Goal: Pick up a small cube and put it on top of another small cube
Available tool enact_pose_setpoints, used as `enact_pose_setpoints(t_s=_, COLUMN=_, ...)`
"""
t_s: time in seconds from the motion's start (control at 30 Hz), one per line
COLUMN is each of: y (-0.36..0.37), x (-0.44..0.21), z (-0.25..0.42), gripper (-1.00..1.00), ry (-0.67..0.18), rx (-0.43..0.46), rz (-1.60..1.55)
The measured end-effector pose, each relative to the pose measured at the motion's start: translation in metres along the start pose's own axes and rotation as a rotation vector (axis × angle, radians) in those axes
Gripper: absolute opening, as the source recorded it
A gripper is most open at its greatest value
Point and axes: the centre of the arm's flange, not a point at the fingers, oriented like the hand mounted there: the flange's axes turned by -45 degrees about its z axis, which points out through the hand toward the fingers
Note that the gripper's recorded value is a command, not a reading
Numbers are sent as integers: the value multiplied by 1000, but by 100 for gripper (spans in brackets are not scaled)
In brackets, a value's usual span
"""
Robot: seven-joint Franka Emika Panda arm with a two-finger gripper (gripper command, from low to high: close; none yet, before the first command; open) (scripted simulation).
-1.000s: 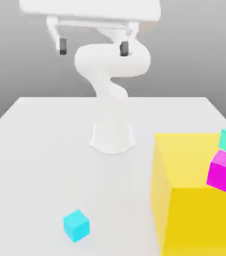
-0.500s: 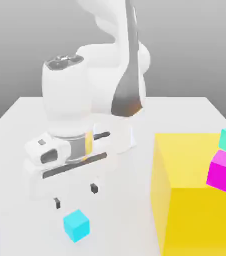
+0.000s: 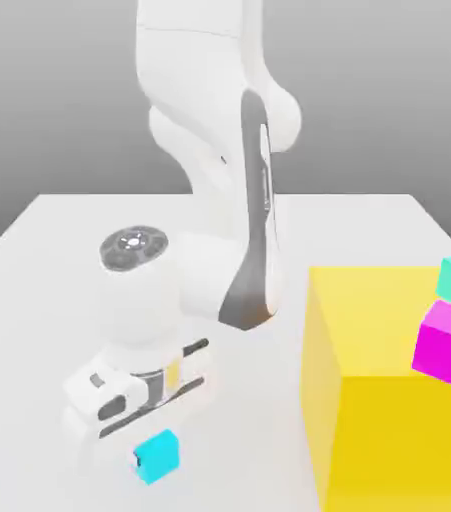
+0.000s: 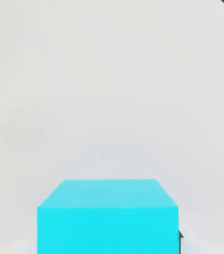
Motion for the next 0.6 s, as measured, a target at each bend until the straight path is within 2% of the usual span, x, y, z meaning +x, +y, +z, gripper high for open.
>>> enact_pose_setpoints(t_s=0.13, y=2, x=5, z=-45, gripper=-100, ry=18, rx=-4, rz=10)
enact_pose_setpoints(t_s=0.27, y=-14, x=87, z=-119, gripper=-100, ry=152, rx=0, rz=-23)
enact_pose_setpoints(t_s=0.37, y=-70, x=151, z=-175, gripper=-100, ry=207, rx=42, rz=-130)
enact_pose_setpoints(t_s=0.43, y=-90, x=171, z=-213, gripper=-100, ry=232, rx=65, rz=-151)
enact_pose_setpoints(t_s=0.5, y=-149, x=200, z=-247, gripper=-100, ry=236, rx=92, rz=-254)
enact_pose_setpoints(t_s=0.6, y=-213, x=210, z=-282, gripper=-100, ry=178, rx=96, rz=-360)
